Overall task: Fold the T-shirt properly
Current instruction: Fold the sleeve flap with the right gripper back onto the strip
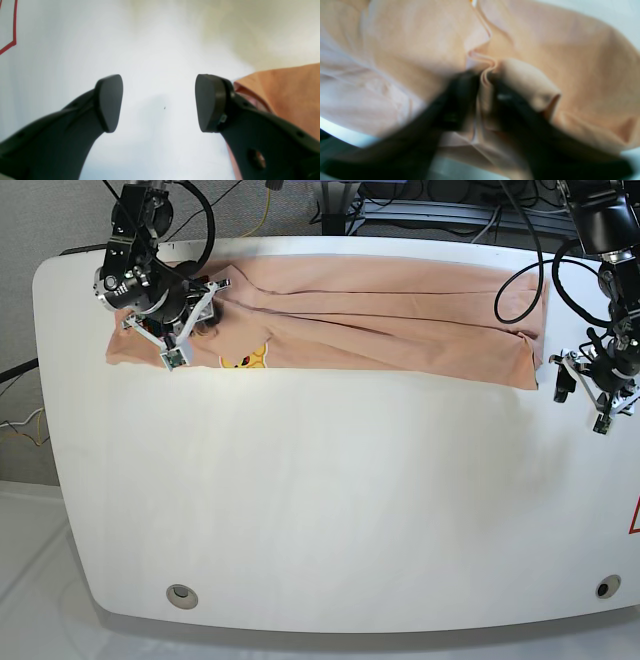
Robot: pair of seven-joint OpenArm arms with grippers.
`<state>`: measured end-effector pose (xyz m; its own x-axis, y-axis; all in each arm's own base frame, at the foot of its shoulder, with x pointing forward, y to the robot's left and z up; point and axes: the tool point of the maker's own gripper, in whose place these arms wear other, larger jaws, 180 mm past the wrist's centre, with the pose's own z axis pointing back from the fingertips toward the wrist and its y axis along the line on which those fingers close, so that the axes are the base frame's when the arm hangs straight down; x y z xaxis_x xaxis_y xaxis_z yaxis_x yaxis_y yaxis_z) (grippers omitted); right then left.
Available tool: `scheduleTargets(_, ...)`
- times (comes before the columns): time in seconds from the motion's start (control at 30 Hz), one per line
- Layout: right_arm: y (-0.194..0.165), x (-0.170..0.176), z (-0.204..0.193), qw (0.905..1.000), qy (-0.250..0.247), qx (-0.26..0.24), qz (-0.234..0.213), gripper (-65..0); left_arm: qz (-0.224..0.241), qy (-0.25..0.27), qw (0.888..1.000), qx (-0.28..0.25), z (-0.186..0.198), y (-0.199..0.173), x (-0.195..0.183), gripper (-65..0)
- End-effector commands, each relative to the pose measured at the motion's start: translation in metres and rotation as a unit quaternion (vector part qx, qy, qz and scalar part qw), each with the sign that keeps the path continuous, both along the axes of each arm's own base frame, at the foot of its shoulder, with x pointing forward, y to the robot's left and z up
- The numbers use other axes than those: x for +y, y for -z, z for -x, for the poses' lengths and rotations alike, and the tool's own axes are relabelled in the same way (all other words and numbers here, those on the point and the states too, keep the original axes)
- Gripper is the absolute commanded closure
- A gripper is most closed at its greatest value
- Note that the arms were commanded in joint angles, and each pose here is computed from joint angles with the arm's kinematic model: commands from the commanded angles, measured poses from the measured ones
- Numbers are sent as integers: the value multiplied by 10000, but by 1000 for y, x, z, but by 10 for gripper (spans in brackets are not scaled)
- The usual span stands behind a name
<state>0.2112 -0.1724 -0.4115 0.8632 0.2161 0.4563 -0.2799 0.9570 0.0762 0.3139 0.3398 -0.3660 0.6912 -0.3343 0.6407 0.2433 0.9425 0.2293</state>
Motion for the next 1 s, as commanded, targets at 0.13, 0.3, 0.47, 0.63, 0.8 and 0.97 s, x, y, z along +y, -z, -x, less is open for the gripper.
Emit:
scheduleTargets(0.13,-29,-1,-14,9987,-73,-479,172,-615,-94,17,9997,-242,-9,-18,7,-414)
scheduleTargets(0.3,-41,3,-20,9974,-114,-696,143,-578,-98,19,9997,-241,-9,-18,7,-414)
scheduleTargets(0.47,-44,6,-22,9969,-176,-752,129,-494,-99,12,9997,-245,-9,-18,8,-414)
scheduleTargets(0.63,-47,24,-21,9959,-209,-826,-314,-380,-99,12,9997,-237,-9,-18,8,-414)
scheduleTargets(0.8,-54,38,-23,9923,-261,-931,-769,-161,-104,20,9998,-165,-3,-13,7,-414)
scheduleTargets(0.97,-55,40,-26,9916,-216,-953,-845,0,-107,24,9998,-158,-2,-13,7,-414)
